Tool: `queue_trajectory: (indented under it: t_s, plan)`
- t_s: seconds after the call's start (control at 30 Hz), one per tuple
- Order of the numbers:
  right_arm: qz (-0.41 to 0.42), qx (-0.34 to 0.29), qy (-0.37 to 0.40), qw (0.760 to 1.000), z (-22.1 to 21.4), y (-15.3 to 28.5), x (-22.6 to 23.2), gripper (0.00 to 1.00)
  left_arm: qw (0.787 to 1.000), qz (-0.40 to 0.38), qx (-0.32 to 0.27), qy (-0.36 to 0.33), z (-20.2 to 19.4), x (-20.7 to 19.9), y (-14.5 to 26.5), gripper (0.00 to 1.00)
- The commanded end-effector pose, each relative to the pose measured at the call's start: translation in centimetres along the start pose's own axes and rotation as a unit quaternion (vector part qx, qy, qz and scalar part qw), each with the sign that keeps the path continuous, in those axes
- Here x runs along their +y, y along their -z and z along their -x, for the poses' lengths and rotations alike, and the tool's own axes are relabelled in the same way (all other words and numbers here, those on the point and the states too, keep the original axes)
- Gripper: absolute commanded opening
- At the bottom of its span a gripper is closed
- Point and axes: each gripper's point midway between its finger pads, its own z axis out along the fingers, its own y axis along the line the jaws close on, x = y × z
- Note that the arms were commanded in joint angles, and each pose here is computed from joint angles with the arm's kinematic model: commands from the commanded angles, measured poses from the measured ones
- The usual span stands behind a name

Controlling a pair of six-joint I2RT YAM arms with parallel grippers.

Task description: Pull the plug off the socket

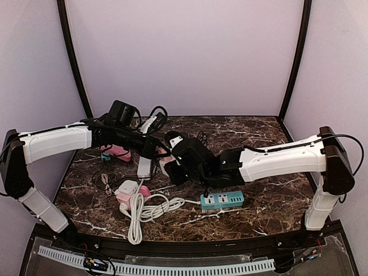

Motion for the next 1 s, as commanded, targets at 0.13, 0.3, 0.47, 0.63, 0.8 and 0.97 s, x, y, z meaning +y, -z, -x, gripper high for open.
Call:
queue_trajectory:
  t_s: [0.13, 0.3, 0.47, 0.63, 0.8, 0.97]
  plan:
    - [-0.055, 0.015, -0.015, 0.998, -0.1, -0.8, -2.1, 0.00, 0.999, 0.011, -0.010, -0.029, 0.7, -0.8, 1.2, 0.16]
    - [-0.054, 0.011, -0.017, 0.998, 0.0, -0.4, -2.3, 0.00, 1.000, 0.003, -0.009, -0.028, 0.7, -1.1, 1.2, 0.16]
    - [-0.018, -0.014, -0.018, 1.000, 0.4, 0.3, -1.6, 0.00, 1.000, -0.012, 0.001, -0.021, 0.4, -1.3, 0.8, 0.16]
    - [0.002, -0.040, -0.016, 0.999, 1.3, 1.4, -1.2, 0.00, 1.000, -0.022, 0.014, -0.007, 0.1, -1.2, 0.2, 0.15]
    - [0.036, -0.081, -0.007, 0.996, 2.7, 2.7, -0.2, 0.00, 1.000, -0.023, 0.017, 0.003, 0.0, -0.9, 0.1, 0.15]
    - [0.044, -0.092, 0.003, 0.995, 2.9, 3.2, 0.5, 0.00, 1.000, -0.016, 0.019, 0.018, 0.0, 0.0, 0.0, 0.15]
